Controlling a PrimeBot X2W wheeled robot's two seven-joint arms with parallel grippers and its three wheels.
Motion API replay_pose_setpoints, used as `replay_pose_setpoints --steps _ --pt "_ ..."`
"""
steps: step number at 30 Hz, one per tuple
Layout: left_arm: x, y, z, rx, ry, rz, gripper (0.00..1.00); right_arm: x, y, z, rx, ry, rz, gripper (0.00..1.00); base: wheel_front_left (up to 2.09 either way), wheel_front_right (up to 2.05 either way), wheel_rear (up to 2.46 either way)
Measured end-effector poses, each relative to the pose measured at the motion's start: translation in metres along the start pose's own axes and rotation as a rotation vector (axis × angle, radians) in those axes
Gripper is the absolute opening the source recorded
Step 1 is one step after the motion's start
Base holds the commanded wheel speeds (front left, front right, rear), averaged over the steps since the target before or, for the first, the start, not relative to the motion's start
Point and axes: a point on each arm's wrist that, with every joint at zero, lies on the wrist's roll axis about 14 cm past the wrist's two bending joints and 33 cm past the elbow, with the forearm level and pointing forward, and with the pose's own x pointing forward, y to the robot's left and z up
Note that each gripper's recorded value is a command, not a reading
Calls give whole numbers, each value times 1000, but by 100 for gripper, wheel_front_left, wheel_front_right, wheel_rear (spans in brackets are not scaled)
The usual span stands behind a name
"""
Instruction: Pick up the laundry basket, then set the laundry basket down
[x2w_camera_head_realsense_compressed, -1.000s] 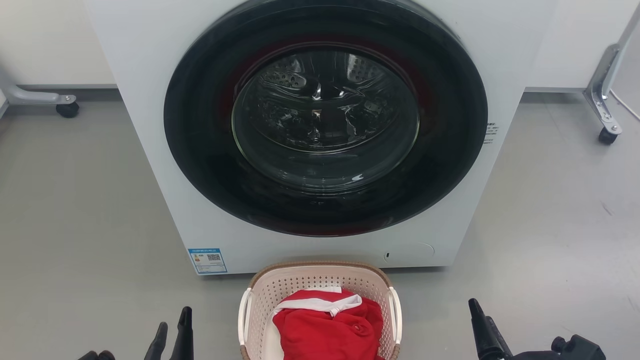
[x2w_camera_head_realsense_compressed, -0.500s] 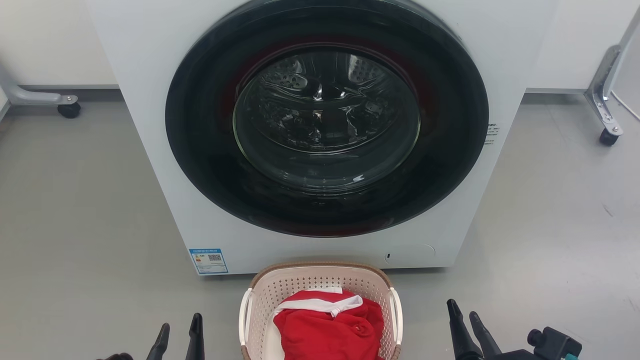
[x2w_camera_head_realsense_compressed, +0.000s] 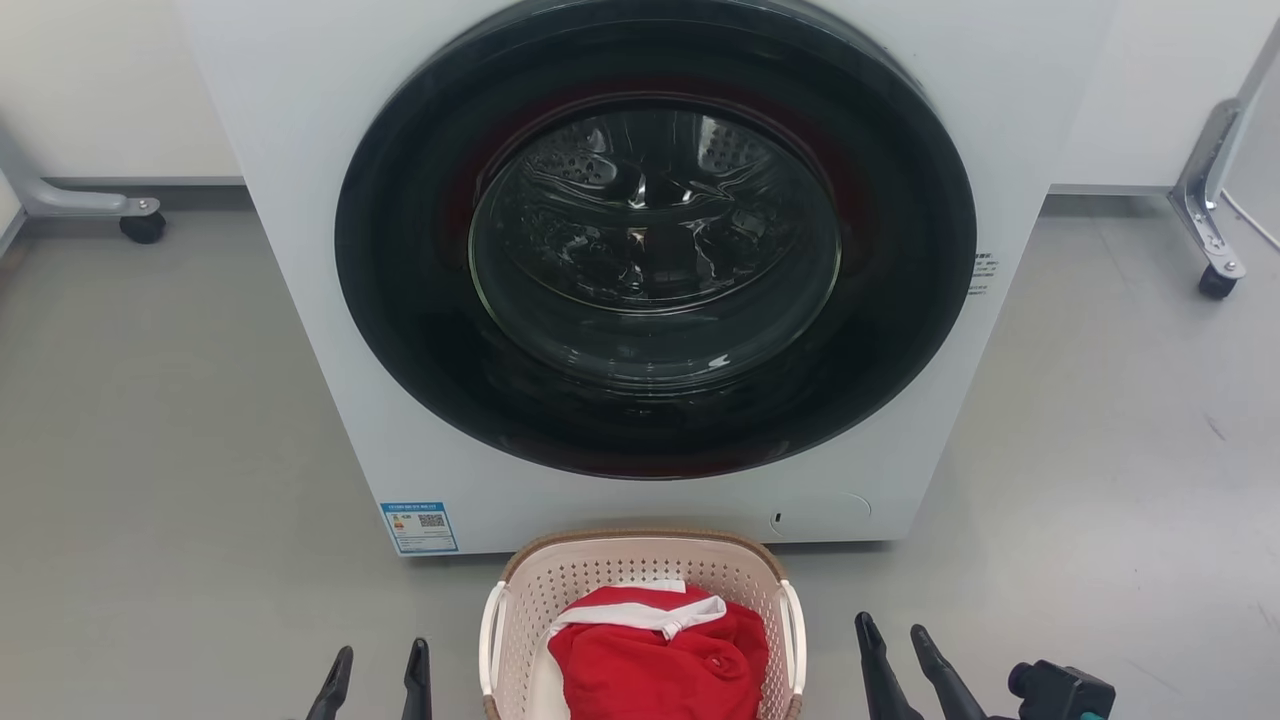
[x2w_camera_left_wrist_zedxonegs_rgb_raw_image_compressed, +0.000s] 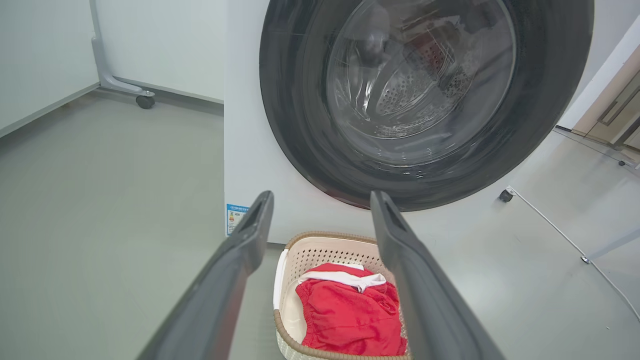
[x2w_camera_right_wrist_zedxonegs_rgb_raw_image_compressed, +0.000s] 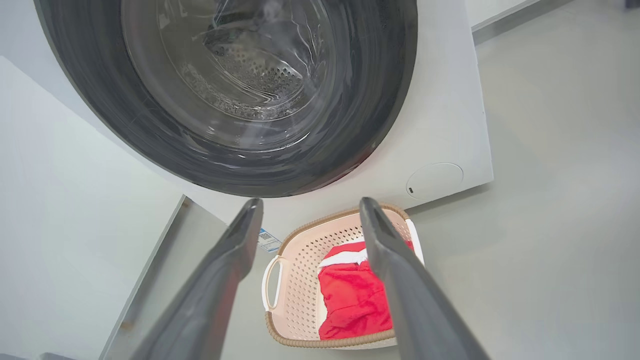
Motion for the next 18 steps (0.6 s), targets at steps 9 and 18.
replay_pose_setpoints --steps 9,18 --pt "-5 -9 3 125 -36 -33 100 -2 13 -5 -117 -9 46 100 0 0 0" --pt "-10 -17 6 235 -75 -60 100 -3 25 -8 -236 -28 93 100 0 0 0"
